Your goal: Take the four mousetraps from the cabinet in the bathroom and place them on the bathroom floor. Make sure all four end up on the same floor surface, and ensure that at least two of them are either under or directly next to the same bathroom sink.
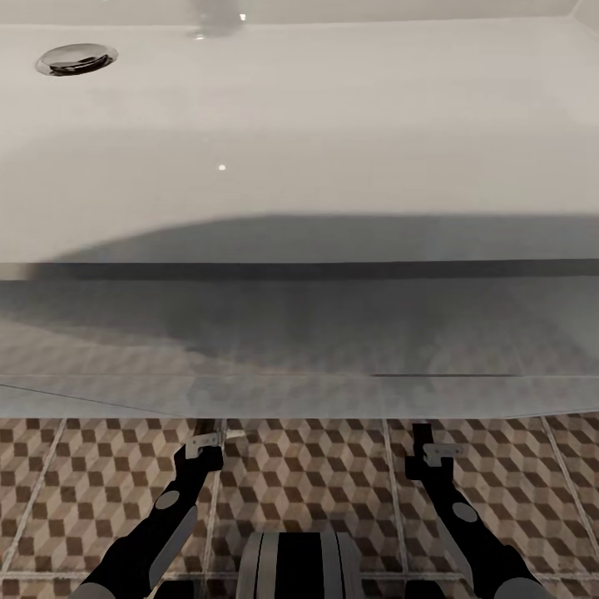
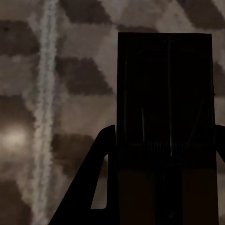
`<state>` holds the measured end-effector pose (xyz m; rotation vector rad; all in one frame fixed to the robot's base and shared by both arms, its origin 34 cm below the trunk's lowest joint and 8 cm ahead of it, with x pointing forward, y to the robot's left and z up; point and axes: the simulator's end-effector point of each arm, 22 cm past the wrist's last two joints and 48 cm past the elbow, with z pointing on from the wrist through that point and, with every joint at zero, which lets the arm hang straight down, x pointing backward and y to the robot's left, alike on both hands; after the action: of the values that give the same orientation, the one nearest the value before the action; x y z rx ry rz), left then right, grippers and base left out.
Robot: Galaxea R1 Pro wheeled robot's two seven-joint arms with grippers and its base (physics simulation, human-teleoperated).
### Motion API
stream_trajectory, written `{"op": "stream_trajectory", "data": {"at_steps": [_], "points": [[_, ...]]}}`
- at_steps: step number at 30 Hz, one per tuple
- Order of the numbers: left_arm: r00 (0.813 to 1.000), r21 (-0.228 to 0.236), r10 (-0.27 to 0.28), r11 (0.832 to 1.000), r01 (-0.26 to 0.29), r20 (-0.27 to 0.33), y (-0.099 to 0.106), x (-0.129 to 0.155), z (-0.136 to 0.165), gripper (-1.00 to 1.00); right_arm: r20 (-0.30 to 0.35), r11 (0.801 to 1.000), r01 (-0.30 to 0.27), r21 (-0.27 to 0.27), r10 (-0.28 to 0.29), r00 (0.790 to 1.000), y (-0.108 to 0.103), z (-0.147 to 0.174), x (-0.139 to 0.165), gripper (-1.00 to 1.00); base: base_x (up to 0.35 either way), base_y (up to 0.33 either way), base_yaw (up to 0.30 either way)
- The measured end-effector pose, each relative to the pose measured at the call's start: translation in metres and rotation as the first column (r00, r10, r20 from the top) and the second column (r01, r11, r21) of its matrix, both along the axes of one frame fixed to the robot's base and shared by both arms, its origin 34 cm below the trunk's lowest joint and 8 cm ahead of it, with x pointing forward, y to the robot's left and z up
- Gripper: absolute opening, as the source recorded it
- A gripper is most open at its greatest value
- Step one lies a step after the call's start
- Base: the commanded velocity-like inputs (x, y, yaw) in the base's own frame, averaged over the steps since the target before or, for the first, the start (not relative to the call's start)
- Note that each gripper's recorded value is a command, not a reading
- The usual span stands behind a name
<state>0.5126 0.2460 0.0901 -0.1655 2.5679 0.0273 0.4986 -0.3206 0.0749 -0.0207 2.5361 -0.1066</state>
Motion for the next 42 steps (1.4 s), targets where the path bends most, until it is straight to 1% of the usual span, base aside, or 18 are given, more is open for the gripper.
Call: {"op": "stream_trajectory", "data": {"at_steps": [5, 8, 37, 42], "points": [[1.000, 0.000, 0.000, 1.000, 0.000, 0.000, 0.0000, 0.0001, 0.0000, -1.00, 0.000, 1.000, 0.000, 0.000, 0.000, 1.000, 0.0000, -0.0001, -0.0001, -1.00, 0.000, 0.000, 0.000], [1.000, 0.000, 0.000, 1.000, 0.000, -0.012, 0.0000, -0.0049, -0.0055, -1.00, -0.012, 1.000, 0.000, 0.000, 0.000, 1.000, -0.0001, -0.0053, -0.0051, -1.00, 0.000, 0.000, 0.000], [1.000, -0.004, -0.004, 1.000, 0.004, -0.012, -0.0015, -0.0049, -0.0056, -1.00, -0.013, 1.000, -0.001, 0.000, 0.001, 1.000, 0.0004, -0.0056, -0.0055, -1.00, 0.000, 0.000, 0.000], [1.000, -0.003, -0.002, 1.000, 0.002, -0.020, -0.0009, -0.0081, -0.0092, -1.00, -0.021, 1.000, 0.000, 0.000, 0.000, 1.000, 0.0001, -0.0091, -0.0089, -1.00, 0.000, 0.000, 0.000]]}}
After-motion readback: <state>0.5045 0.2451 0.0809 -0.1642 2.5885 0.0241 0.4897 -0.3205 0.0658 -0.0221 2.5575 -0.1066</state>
